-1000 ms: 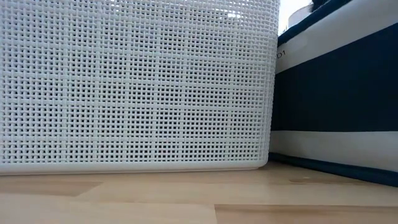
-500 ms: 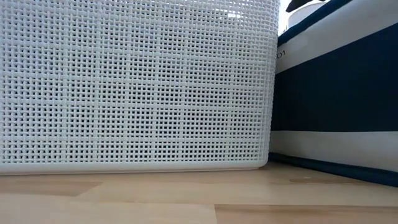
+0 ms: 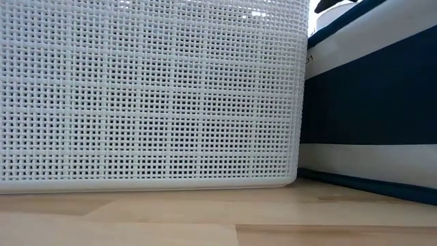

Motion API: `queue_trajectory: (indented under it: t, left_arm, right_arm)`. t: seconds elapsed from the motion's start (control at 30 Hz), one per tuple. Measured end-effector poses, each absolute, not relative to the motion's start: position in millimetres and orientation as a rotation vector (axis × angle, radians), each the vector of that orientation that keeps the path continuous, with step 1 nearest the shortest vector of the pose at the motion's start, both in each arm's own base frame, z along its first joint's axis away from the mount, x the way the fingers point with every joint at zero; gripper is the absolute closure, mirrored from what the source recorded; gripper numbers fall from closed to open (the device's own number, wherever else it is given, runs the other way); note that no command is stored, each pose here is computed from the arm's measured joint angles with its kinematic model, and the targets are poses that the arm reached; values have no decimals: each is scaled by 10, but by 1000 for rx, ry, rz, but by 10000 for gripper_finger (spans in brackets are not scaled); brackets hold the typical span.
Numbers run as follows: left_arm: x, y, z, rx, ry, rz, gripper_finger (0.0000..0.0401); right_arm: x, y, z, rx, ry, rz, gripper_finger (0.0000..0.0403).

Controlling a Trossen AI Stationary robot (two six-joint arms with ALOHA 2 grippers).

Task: Sort clothes
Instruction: Put the white blouse into the blue laundry bin

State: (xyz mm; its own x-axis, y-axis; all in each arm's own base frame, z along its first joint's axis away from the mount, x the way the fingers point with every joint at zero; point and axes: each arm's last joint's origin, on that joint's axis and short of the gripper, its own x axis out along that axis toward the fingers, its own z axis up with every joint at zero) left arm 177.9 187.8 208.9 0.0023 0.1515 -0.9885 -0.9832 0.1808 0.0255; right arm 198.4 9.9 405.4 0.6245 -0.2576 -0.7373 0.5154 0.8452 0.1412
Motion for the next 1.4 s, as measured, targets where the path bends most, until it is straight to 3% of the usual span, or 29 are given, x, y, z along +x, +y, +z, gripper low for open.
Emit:
queue_trajectory:
  t: [0.23, 0.37, 0.47, 0.57, 0.63, 0.87, 1.13, 1.23, 1.4]
  left_arm:
    - [1806, 1852, 1432, -994, 1335, 1122, 141]
    - [1823, 1808, 1250, -927, 1395, 1105, 158]
    - [1866, 1790, 1247, -837, 1420, 1083, 217]
    - [1907, 1828, 1342, -819, 1385, 1072, 324]
    - [1951, 1859, 1472, -816, 1325, 1062, 360]
    - [2129, 1902, 2169, -729, 1024, 1012, 360]
    - [2095, 1886, 3364, -490, 533, 1010, 360]
    - [2121, 1844, 3789, -394, 321, 948, 360]
    - [2352, 1667, 4305, -325, -5, 691, 360]
  right_arm:
    - [1980, 99, 4051, 359, 782, -457, 142]
    - [1978, 99, 4049, 358, 785, -459, 142]
    - [1978, 98, 4049, 357, 784, -460, 142]
    - [1978, 98, 4050, 357, 784, -461, 142]
    - [1977, 98, 4049, 357, 784, -461, 142]
    - [1977, 98, 4049, 357, 784, -461, 142]
    - [1978, 98, 4050, 357, 784, -461, 142]
    - [1978, 97, 4050, 356, 782, -463, 142]
    - [1962, 82, 4087, 324, 723, -522, 142]
